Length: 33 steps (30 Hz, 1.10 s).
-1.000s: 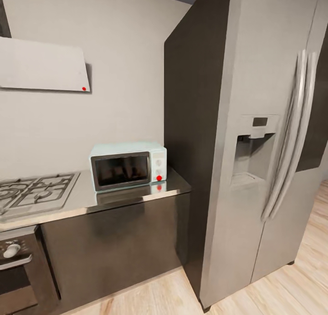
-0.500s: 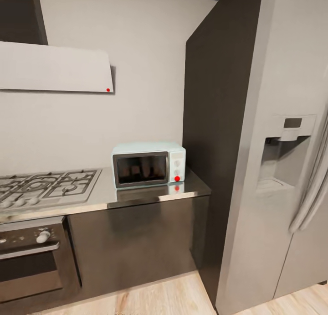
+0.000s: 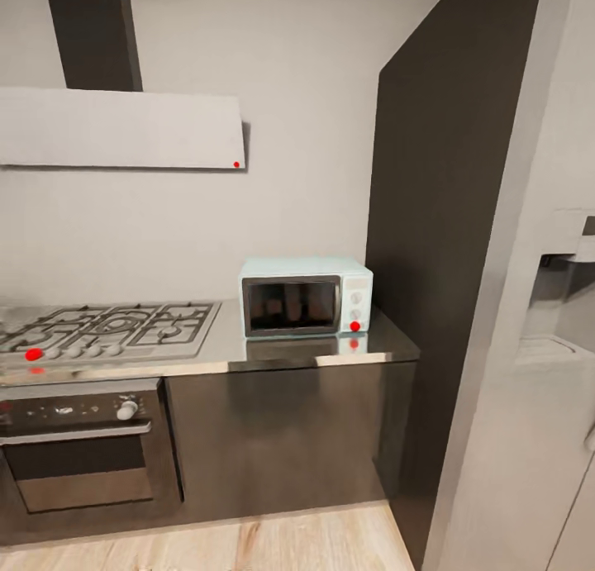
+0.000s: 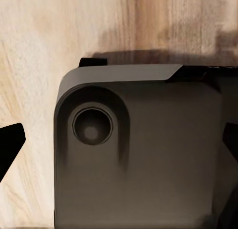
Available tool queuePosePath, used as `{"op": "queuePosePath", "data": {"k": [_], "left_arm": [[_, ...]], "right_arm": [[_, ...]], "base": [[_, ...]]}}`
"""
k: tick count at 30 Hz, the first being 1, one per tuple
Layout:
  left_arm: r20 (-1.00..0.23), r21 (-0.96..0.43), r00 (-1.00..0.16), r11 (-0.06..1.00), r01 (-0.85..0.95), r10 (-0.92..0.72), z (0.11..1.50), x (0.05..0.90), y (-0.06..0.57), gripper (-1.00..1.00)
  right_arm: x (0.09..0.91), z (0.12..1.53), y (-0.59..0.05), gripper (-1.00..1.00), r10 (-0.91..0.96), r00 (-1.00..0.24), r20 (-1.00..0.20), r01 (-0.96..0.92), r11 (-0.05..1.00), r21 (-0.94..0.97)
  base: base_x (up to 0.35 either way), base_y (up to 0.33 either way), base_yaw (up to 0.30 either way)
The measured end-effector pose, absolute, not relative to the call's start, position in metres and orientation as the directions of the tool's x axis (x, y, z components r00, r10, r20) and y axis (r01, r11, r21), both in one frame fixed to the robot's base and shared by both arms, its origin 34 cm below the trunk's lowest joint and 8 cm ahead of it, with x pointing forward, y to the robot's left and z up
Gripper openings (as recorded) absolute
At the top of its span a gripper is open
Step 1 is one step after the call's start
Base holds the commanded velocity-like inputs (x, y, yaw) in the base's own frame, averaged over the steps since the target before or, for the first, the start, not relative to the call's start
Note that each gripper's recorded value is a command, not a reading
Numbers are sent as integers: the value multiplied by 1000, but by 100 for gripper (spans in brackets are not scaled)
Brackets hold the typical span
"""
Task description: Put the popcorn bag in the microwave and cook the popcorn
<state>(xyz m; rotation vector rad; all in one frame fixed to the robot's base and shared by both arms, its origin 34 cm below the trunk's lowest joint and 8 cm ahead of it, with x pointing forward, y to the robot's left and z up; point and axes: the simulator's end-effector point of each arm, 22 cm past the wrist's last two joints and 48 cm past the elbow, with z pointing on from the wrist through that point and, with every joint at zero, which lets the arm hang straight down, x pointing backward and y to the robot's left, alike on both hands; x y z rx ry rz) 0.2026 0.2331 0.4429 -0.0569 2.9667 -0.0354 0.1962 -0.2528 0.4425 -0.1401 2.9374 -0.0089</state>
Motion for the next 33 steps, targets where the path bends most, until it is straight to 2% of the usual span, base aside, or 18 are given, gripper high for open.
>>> {"op": "queuePosePath", "data": {"k": [12,25,33], "left_arm": [[-173,-30,-984,999,-36,-40,443,203,231,100],[-173,-31,-984,999,-35,-40,443,203,231,100],[-173,-30,-984,999,-35,-40,443,203,232,100]], "right_arm": [[196,443,-253,100,-95,-975,-199,-94,995,-16],[196,443,-254,100,-95,-975,-200,-94,995,-17],[196,443,-254,100,-99,-975,-200,-98,995,-16]], "base": [[0,0,253],[2,0,17],[134,0,0]]}}
